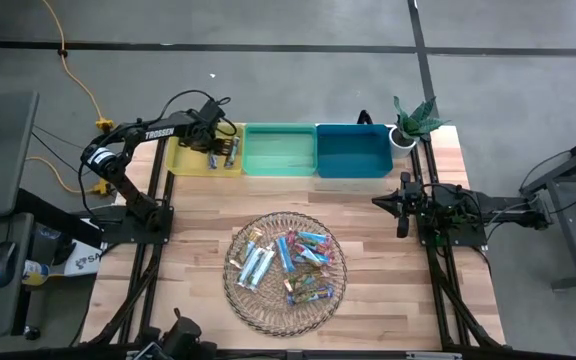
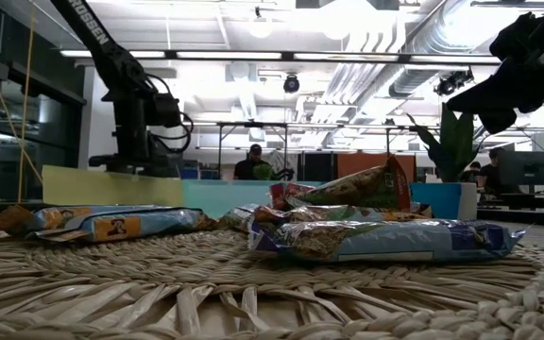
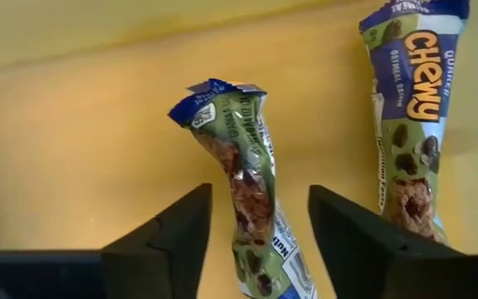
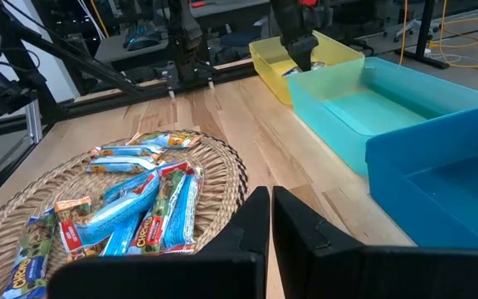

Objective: Pick and place Granola Bars by type
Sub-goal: Put the blue granola bar into the yellow bin

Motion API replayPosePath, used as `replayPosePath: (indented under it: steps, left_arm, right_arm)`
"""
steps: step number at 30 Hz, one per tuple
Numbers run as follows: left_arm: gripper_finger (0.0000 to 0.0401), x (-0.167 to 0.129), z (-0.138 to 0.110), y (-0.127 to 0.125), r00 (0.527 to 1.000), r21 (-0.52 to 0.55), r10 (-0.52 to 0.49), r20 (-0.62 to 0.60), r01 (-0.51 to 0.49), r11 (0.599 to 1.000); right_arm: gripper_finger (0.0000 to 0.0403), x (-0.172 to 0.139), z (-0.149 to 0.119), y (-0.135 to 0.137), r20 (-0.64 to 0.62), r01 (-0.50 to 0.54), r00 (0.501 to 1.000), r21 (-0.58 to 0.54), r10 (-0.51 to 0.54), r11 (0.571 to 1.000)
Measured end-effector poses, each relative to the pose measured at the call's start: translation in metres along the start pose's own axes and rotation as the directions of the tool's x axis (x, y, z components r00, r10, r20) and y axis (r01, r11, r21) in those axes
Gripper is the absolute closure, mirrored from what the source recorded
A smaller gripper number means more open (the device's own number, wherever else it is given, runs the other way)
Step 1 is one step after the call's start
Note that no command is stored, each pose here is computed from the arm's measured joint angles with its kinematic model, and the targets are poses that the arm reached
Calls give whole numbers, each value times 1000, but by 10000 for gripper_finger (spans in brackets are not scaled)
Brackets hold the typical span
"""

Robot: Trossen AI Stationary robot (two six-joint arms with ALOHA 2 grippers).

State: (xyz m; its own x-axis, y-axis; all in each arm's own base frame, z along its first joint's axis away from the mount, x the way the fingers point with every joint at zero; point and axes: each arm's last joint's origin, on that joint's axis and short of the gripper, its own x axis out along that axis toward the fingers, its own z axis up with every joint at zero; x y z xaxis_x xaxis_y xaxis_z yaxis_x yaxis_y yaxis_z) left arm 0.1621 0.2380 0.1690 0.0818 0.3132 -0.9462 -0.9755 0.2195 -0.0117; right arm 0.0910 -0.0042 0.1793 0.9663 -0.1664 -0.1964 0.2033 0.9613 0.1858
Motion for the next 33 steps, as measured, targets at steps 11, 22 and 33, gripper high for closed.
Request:
replayPosePath:
  steps: [11, 22, 33]
  left_arm:
    - [165, -64, 24, -4, 969, 85, -127, 209, 112, 990]
    - [165, -165, -14, -22, 673, 468, -707, 217, 564, 680]
    - [165, -230, -97, -88, 466, 656, -874, 139, 618, 434]
  right_arm:
    - [402, 0, 0, 0, 0, 0, 1000, 0, 0, 1000]
    - [402, 0, 0, 0, 0, 0, 1000, 0, 0, 1000]
    - [402, 0, 0, 0, 0, 0, 1000, 0, 0, 1000]
